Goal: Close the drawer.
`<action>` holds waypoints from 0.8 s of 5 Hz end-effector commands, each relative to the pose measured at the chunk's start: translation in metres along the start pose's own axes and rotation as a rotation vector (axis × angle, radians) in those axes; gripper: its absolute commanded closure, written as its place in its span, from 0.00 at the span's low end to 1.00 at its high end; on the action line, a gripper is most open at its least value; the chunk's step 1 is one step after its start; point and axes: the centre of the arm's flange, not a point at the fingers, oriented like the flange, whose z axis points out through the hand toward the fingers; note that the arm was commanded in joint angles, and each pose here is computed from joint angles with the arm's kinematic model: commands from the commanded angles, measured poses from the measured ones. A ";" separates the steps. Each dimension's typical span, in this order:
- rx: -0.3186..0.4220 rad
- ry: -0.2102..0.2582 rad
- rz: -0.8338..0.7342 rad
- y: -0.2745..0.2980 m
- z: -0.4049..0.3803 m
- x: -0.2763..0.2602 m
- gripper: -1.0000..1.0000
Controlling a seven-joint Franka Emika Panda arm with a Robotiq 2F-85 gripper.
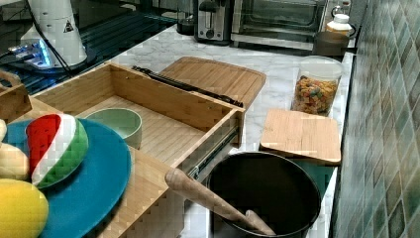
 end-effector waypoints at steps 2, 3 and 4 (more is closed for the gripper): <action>-0.008 -0.010 0.000 0.001 0.006 -0.001 1.00; -0.011 -0.005 -0.196 -0.007 0.027 -0.003 1.00; 0.003 -0.028 -0.276 -0.018 0.039 -0.006 1.00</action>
